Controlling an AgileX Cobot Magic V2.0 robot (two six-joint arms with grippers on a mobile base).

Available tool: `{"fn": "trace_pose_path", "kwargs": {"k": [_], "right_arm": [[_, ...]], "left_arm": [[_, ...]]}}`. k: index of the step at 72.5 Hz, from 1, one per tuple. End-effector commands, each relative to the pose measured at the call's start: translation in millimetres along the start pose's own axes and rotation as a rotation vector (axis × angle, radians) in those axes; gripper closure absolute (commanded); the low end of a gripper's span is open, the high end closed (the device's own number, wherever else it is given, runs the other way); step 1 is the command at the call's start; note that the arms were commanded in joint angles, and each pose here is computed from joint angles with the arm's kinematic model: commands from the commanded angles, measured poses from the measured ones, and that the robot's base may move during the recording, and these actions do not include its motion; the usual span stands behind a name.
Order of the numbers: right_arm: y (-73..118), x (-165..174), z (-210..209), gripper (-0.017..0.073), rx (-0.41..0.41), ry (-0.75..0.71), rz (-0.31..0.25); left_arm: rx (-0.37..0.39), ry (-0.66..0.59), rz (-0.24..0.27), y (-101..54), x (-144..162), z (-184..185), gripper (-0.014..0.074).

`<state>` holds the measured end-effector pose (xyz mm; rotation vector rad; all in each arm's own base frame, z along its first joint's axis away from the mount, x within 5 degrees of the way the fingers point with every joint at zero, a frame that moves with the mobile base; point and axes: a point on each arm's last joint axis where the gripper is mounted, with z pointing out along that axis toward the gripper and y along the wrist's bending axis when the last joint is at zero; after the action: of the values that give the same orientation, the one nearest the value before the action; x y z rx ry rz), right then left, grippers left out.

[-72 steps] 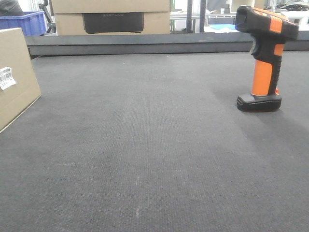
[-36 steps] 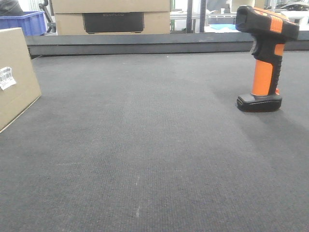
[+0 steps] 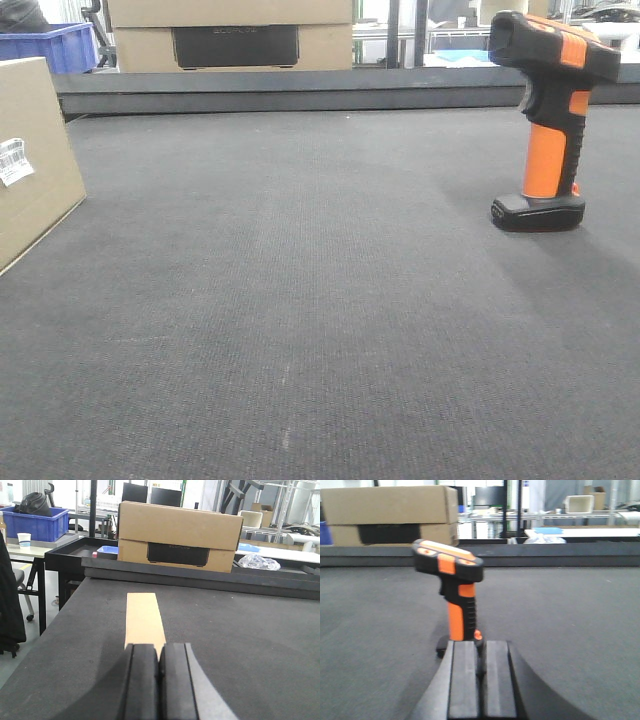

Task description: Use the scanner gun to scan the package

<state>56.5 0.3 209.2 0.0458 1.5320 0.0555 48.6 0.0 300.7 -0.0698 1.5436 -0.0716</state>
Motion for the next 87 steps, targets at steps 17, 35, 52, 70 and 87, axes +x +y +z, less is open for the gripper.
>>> {"fn": "trace_pose_path", "kwargs": {"k": [17,35,52,70,87], "right_arm": [[0.8,-0.7,-0.1,0.0727,-0.014,-0.012,-0.028],[0.8,-0.7,-0.1,0.0727,-0.014,-0.012,-0.028],[0.8,-0.7,-0.1,0.0727,-0.014,-0.012,-0.028],[0.8,-0.7,-0.1,0.0727,-0.014,-0.012,-0.028],[0.7,-0.7,-0.1,0.0727,-0.013,-0.012,-0.028]], "left_arm": [[0.001,-0.025,-0.008,-0.1,-2.1,-0.7,0.0705],[0.001,-0.025,-0.008,-0.1,-2.1,-0.7,0.0705],[0.001,-0.027,-0.008,-0.1,-2.3,-0.7,0.0705],[-0.018,-0.040,0.074,3.1,16.5,-4.0,0.0705],[-0.005,-0.065,0.094,7.5,77.2,3.6,0.0705]]}}
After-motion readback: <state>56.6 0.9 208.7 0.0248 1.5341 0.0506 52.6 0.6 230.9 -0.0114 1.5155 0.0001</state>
